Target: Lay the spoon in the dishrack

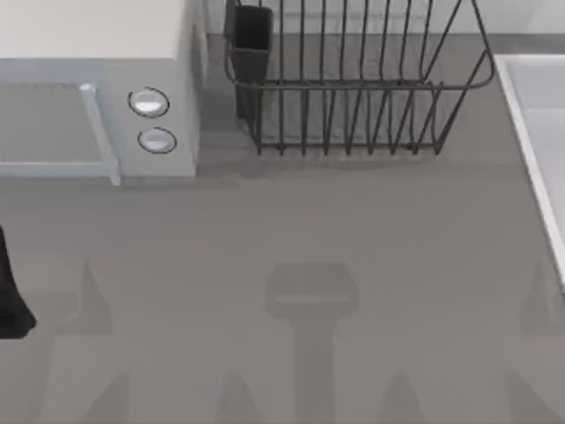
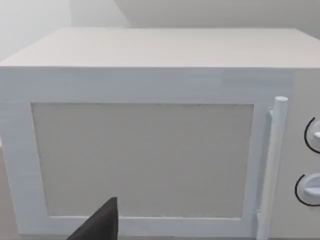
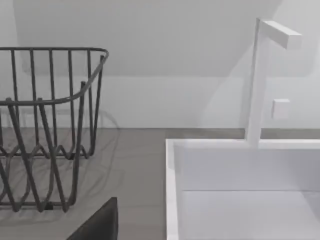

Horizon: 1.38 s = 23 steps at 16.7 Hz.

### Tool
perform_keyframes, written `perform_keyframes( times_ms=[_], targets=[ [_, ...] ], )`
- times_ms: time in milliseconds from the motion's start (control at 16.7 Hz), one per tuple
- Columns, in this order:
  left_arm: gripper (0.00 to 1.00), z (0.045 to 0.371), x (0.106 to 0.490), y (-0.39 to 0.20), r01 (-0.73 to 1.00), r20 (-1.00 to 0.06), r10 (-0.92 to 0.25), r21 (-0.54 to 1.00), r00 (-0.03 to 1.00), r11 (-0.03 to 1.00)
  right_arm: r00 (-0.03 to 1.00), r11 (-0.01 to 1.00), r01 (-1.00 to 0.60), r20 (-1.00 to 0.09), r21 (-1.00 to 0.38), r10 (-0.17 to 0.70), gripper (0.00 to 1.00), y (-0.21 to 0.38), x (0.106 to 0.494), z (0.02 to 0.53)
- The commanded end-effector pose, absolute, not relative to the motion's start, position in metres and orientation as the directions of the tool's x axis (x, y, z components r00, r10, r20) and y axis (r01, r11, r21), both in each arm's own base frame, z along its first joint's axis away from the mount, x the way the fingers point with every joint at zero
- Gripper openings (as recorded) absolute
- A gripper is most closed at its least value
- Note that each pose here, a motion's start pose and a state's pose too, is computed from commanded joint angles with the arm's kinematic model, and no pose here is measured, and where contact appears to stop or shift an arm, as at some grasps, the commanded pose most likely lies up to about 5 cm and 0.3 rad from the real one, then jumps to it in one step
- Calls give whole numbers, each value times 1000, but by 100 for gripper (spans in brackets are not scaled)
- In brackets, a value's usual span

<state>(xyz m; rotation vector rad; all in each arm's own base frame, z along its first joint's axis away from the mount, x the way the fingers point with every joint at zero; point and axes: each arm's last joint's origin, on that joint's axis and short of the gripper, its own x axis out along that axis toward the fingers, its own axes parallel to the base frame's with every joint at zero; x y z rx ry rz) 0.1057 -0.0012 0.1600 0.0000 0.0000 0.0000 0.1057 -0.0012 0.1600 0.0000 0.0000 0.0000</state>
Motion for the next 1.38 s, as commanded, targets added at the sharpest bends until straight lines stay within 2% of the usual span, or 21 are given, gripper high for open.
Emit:
perform_keyframes(
  times_ms=[180,300,420,600,780,960,1200,1380],
  targets=[
    [100,160,106,-1,0,0,0,0,1000,1000,1000,1000,7,-12,-12,-7,100,-2,106,162],
    [100,160,106,-1,0,0,0,0,1000,1000,997,997,33,-64,-65,-37,100,-5,106,169],
    [100,160,106,-1,0,0,0,0,1000,1000,984,986,59,-158,-155,-83,100,-10,109,180],
    [100,160,106,-1,0,0,0,0,1000,1000,912,947,40,-375,-318,-164,100,-23,120,197],
    [100,160,106,-1,0,0,0,0,1000,1000,738,904,-95,-639,-418,-218,100,-43,142,206],
    [100,160,106,-1,0,0,0,0,1000,1000,498,881,-277,-841,-385,-211,100,-71,165,206],
    [100,160,106,-1,0,0,0,0,1000,1000,220,859,-462,-967,-222,-131,100,-113,188,204],
    [100,160,106,-1,0,0,0,0,1000,1000,78,837,-541,-996,-87,-53,100,-141,200,197]
  ],
)
